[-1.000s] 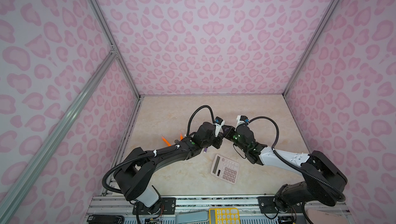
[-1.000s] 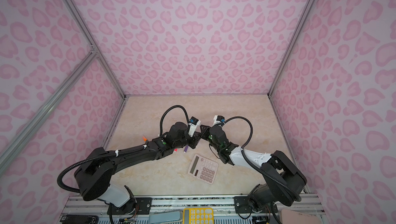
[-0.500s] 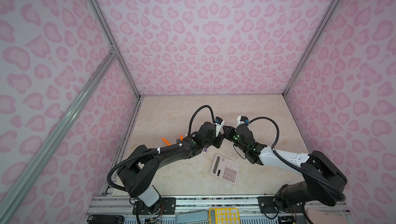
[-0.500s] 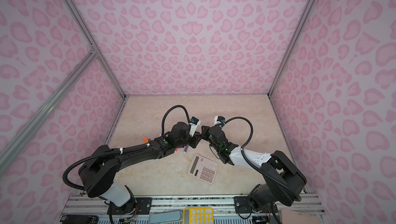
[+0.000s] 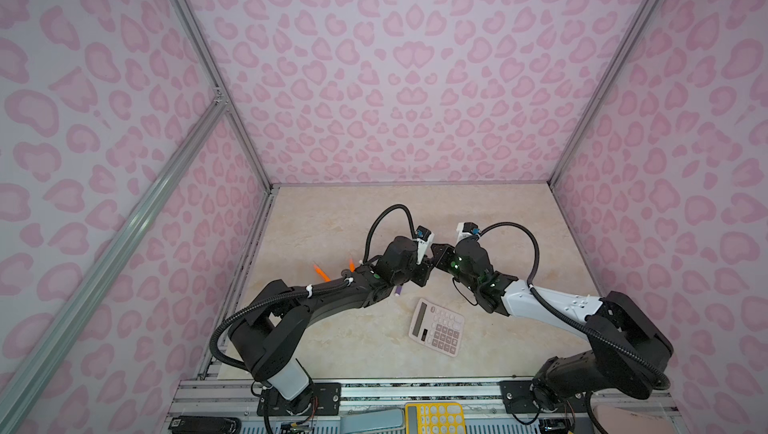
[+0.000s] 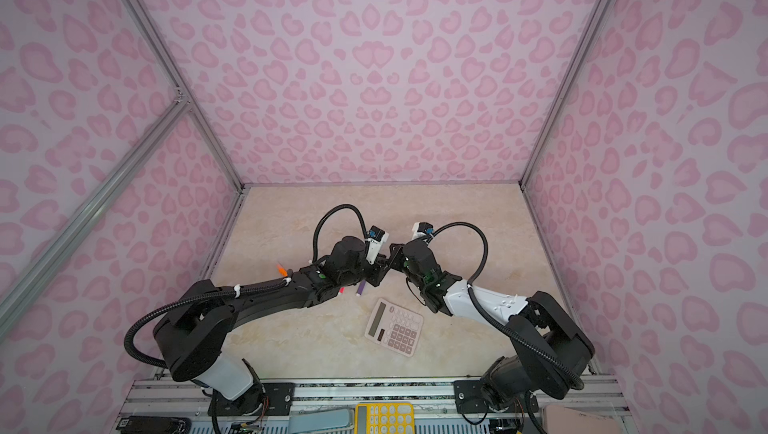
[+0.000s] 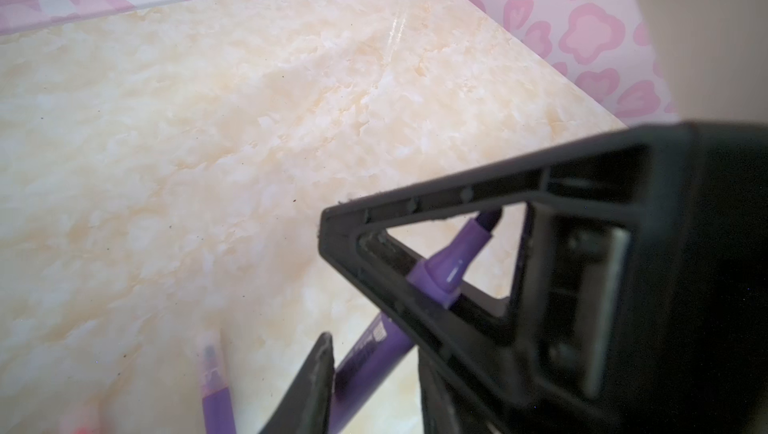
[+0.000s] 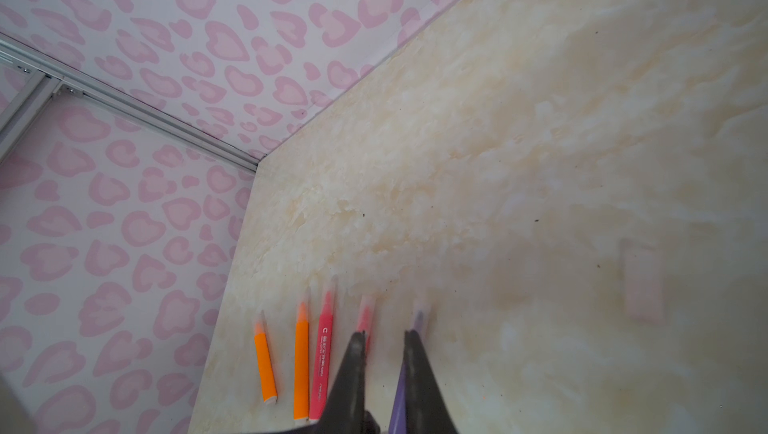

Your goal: Insert the pens into the pen caps

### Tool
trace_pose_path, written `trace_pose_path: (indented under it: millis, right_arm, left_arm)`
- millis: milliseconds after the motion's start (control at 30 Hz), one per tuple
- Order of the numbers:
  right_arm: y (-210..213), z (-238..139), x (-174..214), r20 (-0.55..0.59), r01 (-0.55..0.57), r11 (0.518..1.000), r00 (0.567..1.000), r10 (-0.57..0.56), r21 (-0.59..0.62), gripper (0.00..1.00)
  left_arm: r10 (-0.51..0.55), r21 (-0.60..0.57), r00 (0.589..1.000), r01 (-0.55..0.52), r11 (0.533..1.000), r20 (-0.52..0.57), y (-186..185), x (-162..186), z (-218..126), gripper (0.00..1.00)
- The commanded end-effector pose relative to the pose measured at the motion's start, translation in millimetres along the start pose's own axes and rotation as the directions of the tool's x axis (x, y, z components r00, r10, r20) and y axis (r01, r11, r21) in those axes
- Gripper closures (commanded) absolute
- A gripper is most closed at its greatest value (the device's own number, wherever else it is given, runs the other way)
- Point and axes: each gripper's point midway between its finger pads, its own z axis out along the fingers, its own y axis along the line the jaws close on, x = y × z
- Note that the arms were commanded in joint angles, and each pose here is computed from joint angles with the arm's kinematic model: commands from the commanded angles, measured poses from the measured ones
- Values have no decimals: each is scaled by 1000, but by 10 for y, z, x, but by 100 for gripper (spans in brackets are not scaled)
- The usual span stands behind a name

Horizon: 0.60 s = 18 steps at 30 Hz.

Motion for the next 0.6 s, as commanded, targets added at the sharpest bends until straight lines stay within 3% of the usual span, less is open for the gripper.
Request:
trace_pose_path:
  millis: [0, 267, 567]
  right_arm:
    - [211, 34, -50, -3, -26, 996, 1000, 26, -85, 100]
    - [113, -16, -188, 9, -11, 998, 1000, 11, -55, 100]
    - [103, -62, -210, 1, -19, 998, 1000, 20, -65, 100]
  left_arm:
    - [93, 177, 995, -98, 979, 34, -368, -70, -10, 57]
    - [133, 116, 991, -134, 984, 16, -226, 108, -22, 54]
    - [146, 93, 988, -149, 984, 42, -181, 48, 11, 54]
